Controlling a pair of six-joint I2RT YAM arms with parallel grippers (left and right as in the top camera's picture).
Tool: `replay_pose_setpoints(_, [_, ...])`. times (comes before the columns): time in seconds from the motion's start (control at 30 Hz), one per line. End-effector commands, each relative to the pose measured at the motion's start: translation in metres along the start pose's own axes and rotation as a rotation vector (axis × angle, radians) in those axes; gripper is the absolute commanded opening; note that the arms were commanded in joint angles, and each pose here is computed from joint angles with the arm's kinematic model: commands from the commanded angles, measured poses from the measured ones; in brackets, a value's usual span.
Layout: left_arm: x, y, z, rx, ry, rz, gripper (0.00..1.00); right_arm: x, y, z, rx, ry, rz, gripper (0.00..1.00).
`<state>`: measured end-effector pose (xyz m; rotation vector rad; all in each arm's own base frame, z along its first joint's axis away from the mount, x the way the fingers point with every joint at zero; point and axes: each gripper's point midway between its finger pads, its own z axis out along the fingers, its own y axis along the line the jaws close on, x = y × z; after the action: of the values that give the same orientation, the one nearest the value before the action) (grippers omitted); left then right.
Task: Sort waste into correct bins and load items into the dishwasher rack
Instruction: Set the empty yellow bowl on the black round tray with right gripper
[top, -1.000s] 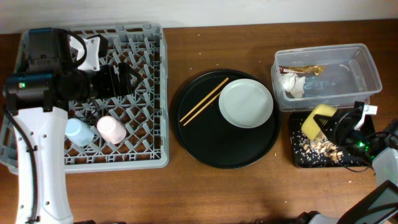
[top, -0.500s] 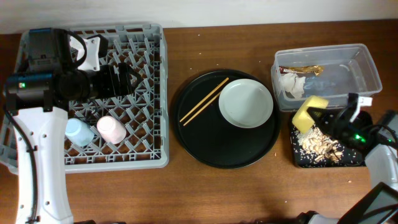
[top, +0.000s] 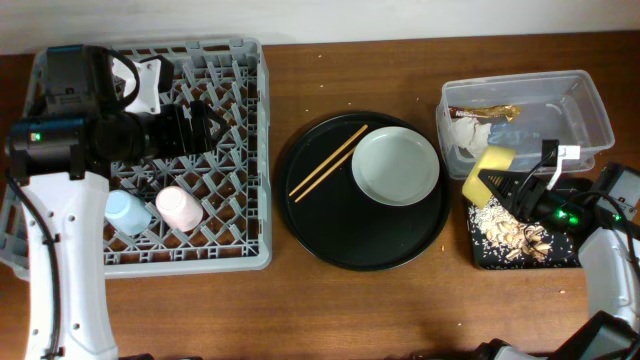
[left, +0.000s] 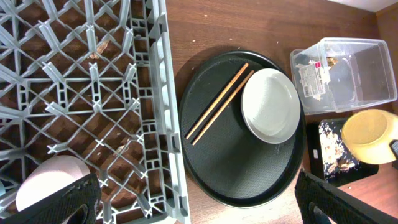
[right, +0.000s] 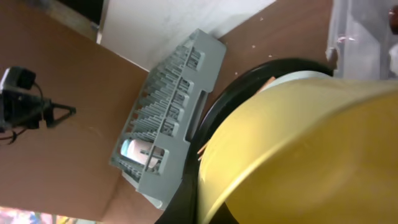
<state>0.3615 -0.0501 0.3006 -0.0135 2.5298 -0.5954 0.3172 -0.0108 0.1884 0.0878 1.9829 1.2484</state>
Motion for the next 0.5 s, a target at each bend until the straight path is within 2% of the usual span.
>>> replay_pose_setpoints(0.0, [-0.003,-0.004,-0.004,0.011,-0.015,0.025,0.99,0.007,-0.04,-0.01,0.276,-0.011,0.357,0.04])
replay_pose_setpoints(0.1, [-0.003,-0.004,-0.004,0.011,-0.015,0.025,0.99,0.022,-0.01,0.003,0.298,0.125,0.266,0.04])
replay_pose_setpoints(0.17, [-0.003,-0.004,-0.004,0.011,-0.015,0.024,0.99,0.042,0.024,0.029,0.384,0.313,0.092,0.04])
replay_pose_setpoints(0.23, [-0.003,-0.004,-0.004,0.011,-0.015,0.024,0.99,0.081,0.048,0.067,0.429,0.498,-0.078,0.04])
replay_pose_setpoints(0.3, [-0.003,-0.004,-0.004,0.011,-0.015,0.024,0.99,0.128,0.055,0.103,0.517,0.648,-0.229,0.04])
replay_pose_setpoints(0.47, [-0.003,-0.004,-0.004,0.011,-0.015,0.025,0.99,0.203,0.039,0.168,0.624,0.804,-0.535,0.04])
